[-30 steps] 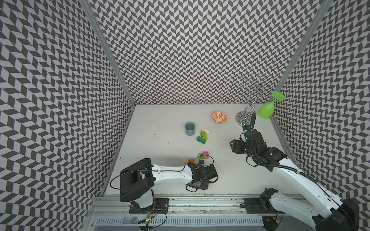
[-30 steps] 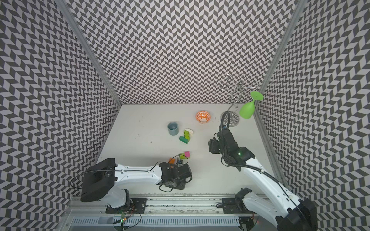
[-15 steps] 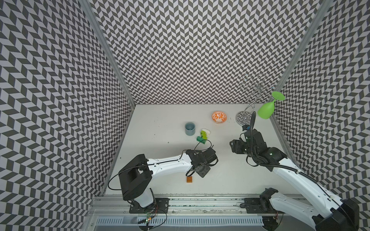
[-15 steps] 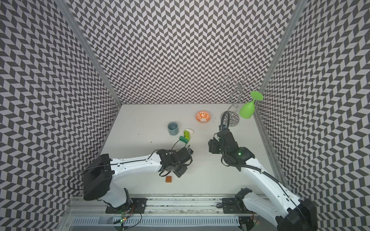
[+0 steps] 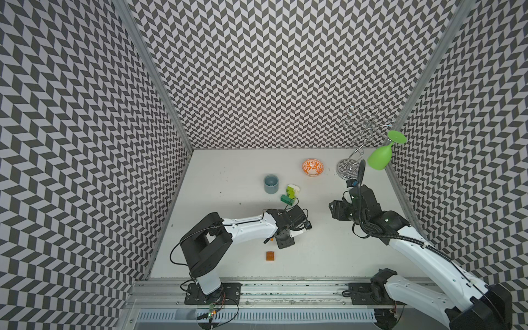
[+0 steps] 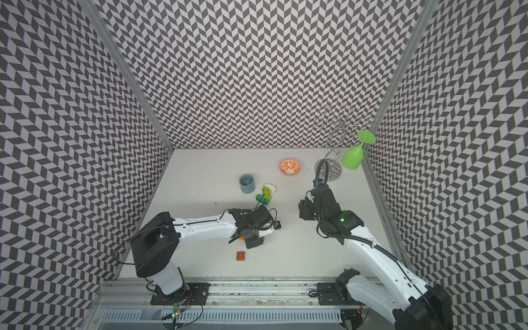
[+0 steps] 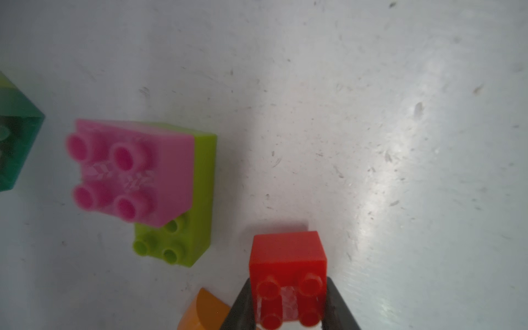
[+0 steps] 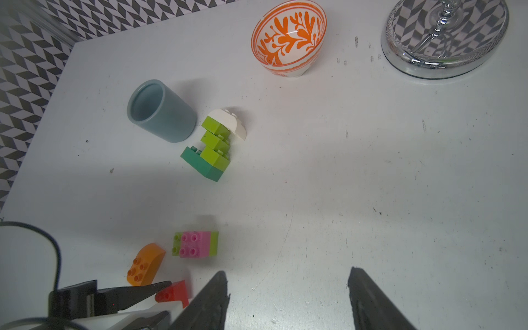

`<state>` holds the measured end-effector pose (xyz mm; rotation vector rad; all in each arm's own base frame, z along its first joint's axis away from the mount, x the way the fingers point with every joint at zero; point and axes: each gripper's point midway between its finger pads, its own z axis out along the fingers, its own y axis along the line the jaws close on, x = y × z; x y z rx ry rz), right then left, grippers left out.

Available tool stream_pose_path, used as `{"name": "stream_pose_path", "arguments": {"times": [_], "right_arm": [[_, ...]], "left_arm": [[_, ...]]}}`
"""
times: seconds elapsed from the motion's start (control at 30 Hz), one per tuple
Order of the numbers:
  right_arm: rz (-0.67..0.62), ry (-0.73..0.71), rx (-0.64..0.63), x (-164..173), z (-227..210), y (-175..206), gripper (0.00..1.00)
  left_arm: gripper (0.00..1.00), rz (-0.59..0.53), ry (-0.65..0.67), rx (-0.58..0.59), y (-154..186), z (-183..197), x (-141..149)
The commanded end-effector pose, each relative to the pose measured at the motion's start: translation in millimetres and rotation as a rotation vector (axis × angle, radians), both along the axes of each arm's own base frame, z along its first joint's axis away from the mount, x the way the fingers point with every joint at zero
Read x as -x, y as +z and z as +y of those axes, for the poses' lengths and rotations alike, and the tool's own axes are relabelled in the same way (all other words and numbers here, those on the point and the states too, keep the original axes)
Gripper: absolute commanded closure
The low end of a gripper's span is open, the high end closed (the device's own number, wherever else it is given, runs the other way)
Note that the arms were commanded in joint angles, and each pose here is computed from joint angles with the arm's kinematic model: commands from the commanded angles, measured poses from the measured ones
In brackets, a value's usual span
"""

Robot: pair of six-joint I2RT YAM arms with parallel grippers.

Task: Assemble the letter s with lego
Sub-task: Place the lego brick at the center of the board.

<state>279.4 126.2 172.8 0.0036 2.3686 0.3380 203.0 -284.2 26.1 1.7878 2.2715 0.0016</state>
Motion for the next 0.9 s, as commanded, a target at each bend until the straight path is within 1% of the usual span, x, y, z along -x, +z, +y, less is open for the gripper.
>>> {"name": "stream_pose_path", "arguments": {"times": [0.0, 0.1, 0.33, 0.47, 0.53, 0.57, 0.63, 0.73, 0.8, 0.87], "right_arm": [[-0.042, 0.009, -0.014, -4, 1, 5, 0.33], [-0.041, 0.012, -0.016, -4, 1, 6, 0.33], [-0.045, 0.008, -0.025, -5, 1, 10, 0.32], [-0.038, 0.015, -0.034, -5, 3, 11, 0.25], [-0.033, 0.017, -0.039, -5, 5, 13, 0.2], [-0.032, 0.018, -0.043, -5, 5, 15, 0.18], [-0.029, 0.019, -0.062, -5, 8, 20, 0.18], [-0.011, 0.042, -0.134, -3, 19, 25, 0.2], [0.042, 0.044, -0.227, 3, 33, 20, 0.23], [0.101, 0.051, -0.276, 11, 52, 8, 0.24]], "left_arm": [[0.82, -0.01, -0.083, 0.033, 4, -17, -8], [0.78, -0.006, -0.086, 0.006, -3, -14, -11], [0.58, -0.033, -0.085, -0.008, 0, -9, -14], [0.49, -0.07, -0.084, 0.012, 14, -11, -17], [0.46, -0.1, -0.084, 0.028, 25, -13, -19], [0.46, -0.12, -0.081, 0.038, 34, -13, -20], [0.46, -0.174, -0.049, 0.075, 60, -14, -25], [0.47, -0.301, 0.036, 0.224, 124, -11, -34], [0.45, -0.417, 0.153, 0.357, 171, 1, -45], [0.45, -0.505, 0.297, 0.466, 205, 25, -55]]}}
